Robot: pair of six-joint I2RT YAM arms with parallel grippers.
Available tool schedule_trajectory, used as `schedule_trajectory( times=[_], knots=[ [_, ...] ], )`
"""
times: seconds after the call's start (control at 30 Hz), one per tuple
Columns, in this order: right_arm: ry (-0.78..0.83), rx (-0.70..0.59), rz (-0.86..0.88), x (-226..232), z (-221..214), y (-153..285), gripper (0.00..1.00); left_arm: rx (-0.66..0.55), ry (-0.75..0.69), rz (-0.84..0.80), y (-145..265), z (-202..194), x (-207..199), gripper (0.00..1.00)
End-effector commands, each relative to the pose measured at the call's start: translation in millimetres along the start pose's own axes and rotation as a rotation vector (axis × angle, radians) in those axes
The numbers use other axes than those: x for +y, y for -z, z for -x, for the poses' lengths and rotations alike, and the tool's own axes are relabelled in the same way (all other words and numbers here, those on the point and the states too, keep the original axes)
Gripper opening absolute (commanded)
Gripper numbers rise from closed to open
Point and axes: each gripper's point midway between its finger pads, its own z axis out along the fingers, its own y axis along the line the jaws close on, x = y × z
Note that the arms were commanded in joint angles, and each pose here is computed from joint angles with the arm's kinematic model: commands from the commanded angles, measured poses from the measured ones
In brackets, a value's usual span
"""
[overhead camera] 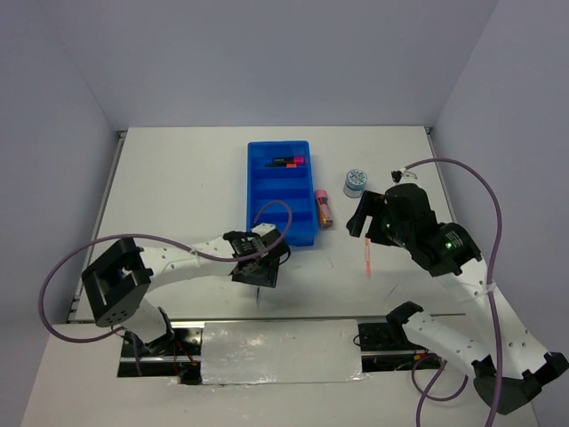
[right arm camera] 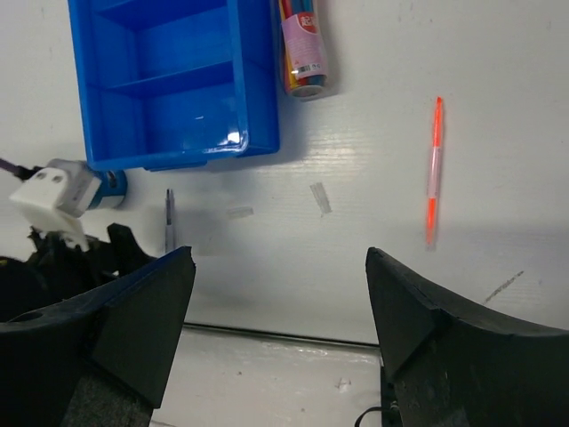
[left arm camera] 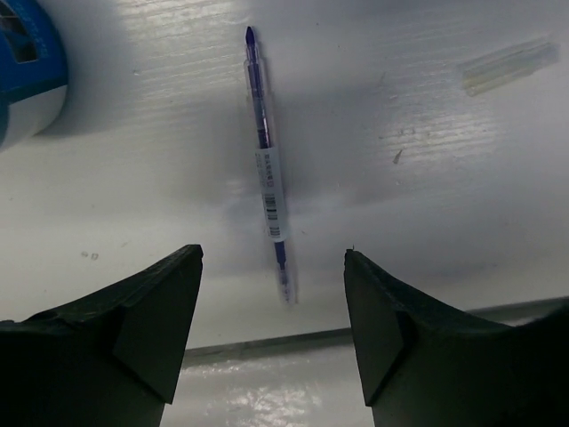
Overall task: Sort the stationery into containers
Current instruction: Pick up the pen from the center of the board, then pick up the pen cap from the center of the board.
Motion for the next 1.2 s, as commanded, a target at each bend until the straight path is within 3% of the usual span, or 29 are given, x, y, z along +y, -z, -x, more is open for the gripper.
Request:
schedule_trajectory(
  times=[0.0, 0.27, 0.3, 0.33, 0.37, 0.47, 0.5, 0.6, 0.73, 0.9, 1.0, 1.07, 1.17],
  knots=[
    [0.014, -0.008, 0.021, -2.0, -0.5, 15.9, 0.84, -0.029, 0.026, 0.019, -17.7, -1.0, -3.2, 0.76],
    [0.002, -0.018, 0.056, -2.2, -2.8, 35.1, 0.83, -0.019, 0.019, 0.053, -41.3, -13.3, 3.6, 0.62],
    [0.005, -0.028, 0.066, -0.9, 0.0, 39.0, 0.83, -0.001, 0.024, 0.058, -46.2, -22.6, 8.7, 0.53],
    [0.006, -0.027, 0.067, -0.7, -0.1, 39.1, 0.83, -0.002, 0.028, 0.041, -45.9, -22.4, 4.5, 0.52],
    [0.008, -0.028, 0.073, 0.3, 0.1, 39.5, 0.83, 0.001, 0.032, 0.036, -46.1, -25.2, 4.7, 0.42],
    [-0.012, -0.023, 0.097, 4.3, -1.6, 41.4, 0.93, 0.004, 0.050, 0.034, -39.5, -34.6, 9.7, 0.20],
    [-0.031, -0.022, 0.108, 7.0, -1.8, 41.3, 0.99, -0.002, 0.056, 0.031, -35.2, -35.6, 10.8, 0.15],
    [-0.065, 0.005, 0.138, 13.2, -8.3, 36.1, 1.00, -0.027, 0.070, 0.022, -11.1, -40.2, 16.3, 0.00],
    [-0.235, 0.115, 0.132, 22.0, -34.8, 14.1, 1.00, -0.110, 0.096, -0.066, 50.4, -30.0, 11.1, 0.00],
    [-0.387, 0.069, -0.041, 27.0, -49.6, -11.0, 0.96, -0.206, 0.140, -0.083, 116.5, -18.6, 38.6, 0.00],
    [-0.430, 0.083, -0.126, 54.5, -66.7, -30.4, 0.94, -0.295, 0.144, -0.093, 151.9, -1.5, 56.6, 0.00],
    [-0.447, 0.121, -0.204, 66.0, -87.2, -49.2, 0.91, -0.363, 0.122, -0.086, 175.8, 14.4, 65.3, 0.00],
    [-0.492, 0.081, -0.261, 82.5, -98.6, -70.3, 0.79, -0.433, 0.065, -0.075, 200.7, 35.8, 65.8, 0.00]
  ],
)
